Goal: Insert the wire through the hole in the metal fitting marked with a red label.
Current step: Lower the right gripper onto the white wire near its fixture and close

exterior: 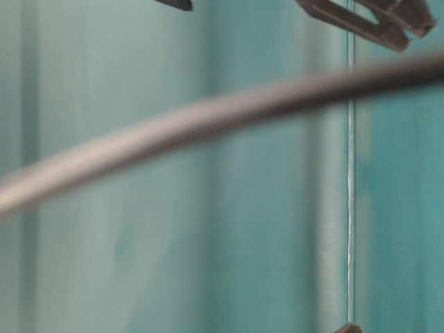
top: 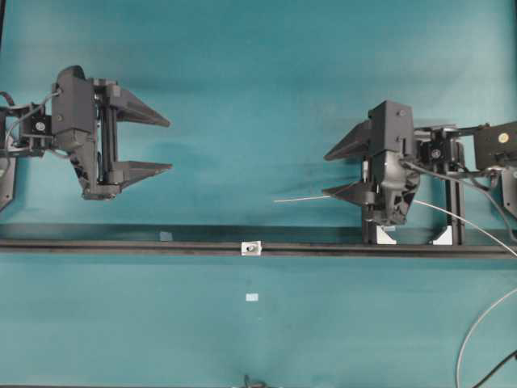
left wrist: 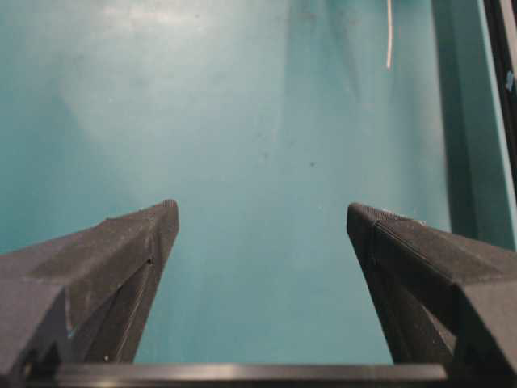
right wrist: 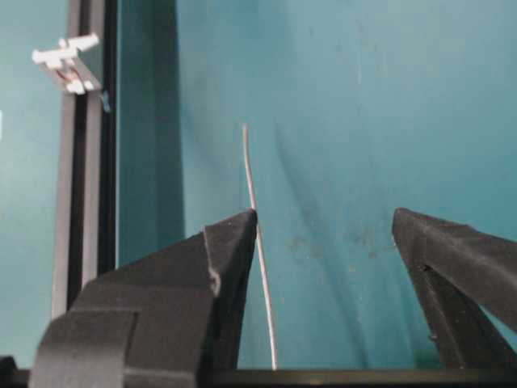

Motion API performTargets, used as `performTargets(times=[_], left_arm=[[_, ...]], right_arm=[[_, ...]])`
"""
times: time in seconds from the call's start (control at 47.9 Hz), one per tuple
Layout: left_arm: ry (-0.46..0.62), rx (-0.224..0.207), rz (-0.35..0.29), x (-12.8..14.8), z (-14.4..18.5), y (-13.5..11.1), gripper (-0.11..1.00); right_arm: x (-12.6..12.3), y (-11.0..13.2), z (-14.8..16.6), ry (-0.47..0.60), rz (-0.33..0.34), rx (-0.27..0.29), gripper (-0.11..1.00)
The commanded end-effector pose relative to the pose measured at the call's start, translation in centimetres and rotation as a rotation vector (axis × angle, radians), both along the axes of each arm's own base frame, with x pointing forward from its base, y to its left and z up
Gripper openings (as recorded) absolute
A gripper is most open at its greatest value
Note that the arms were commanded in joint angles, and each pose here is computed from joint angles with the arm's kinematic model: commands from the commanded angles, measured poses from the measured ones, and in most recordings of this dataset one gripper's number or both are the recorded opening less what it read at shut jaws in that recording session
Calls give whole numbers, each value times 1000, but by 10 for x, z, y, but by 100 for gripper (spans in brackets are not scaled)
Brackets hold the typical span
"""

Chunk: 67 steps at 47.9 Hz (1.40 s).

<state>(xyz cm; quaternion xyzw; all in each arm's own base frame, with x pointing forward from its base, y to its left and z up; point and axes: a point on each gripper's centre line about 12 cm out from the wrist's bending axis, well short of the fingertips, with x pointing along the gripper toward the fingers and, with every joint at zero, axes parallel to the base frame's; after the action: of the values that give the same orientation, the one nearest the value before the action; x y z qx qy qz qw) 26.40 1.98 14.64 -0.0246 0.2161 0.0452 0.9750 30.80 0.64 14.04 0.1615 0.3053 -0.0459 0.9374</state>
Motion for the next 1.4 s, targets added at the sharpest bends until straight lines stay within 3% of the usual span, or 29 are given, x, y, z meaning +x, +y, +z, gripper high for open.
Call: performTargets(times=[0.0,0.626,0.897,1.377], left_arm=[[-30,6,4,5,7,2,71],[-32,8,4,5,7,2,70],[-30,11,2,4,6,2,70],[-30,12,4,4,6,2,70]], right_arm=[[7,3,4,-14,9,1,79],[25,8,-18,46,22,0,79],[31,8,-23,35,23,-1,68],[31,9,-26,32,23,-1,62]])
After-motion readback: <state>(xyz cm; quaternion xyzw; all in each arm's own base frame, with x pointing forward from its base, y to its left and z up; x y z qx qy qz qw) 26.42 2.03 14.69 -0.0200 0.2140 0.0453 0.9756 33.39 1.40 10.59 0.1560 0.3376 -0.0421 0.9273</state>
